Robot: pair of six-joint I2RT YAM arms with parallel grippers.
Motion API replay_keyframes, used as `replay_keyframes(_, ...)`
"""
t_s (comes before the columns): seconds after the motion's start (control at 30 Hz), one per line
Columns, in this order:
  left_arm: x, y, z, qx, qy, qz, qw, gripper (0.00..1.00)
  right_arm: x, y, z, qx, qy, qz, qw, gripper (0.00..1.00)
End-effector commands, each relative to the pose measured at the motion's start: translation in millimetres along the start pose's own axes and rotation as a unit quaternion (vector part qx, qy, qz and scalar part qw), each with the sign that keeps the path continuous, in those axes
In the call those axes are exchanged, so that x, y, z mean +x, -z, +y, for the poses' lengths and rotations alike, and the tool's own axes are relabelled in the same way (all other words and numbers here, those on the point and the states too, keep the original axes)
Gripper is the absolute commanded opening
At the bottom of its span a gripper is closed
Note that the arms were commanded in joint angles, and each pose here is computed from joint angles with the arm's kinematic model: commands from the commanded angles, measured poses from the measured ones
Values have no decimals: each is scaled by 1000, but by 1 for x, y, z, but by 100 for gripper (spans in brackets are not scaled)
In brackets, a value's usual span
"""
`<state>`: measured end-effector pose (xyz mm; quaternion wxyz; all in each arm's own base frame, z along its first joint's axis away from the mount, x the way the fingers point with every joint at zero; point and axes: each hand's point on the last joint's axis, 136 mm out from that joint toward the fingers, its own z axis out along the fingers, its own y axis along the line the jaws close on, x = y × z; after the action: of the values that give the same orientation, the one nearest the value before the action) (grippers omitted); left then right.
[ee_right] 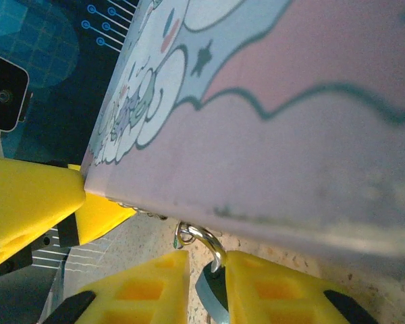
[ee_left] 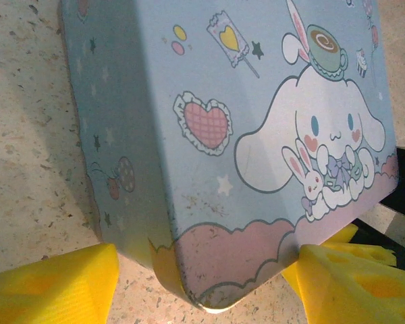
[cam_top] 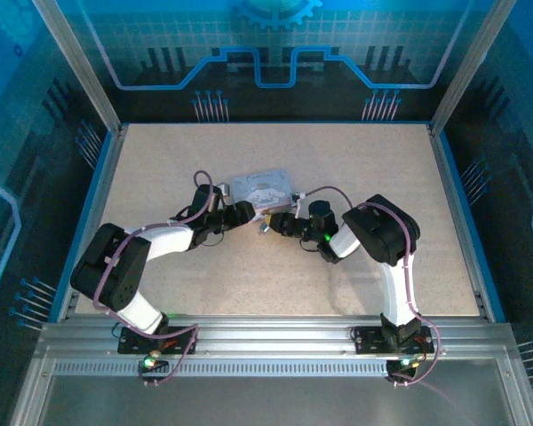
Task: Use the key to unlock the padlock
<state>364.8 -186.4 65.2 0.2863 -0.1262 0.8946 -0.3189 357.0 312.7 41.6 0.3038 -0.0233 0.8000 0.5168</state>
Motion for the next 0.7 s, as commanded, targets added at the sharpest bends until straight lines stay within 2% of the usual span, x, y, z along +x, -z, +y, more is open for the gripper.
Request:
replay_keyframes(0.0,18,1,20,-42,0,27,999,71,8,-4,-5,6,0,4,1000,27)
replay_keyframes(0.4,16,2,18,-40,-2,25,999,71,10,-13,0,-19,4,8,1000,29)
replay_keyframes(0.67,16,2,17,-39,-2,25,999,71,8,-11,8,-33,12,4,999,24)
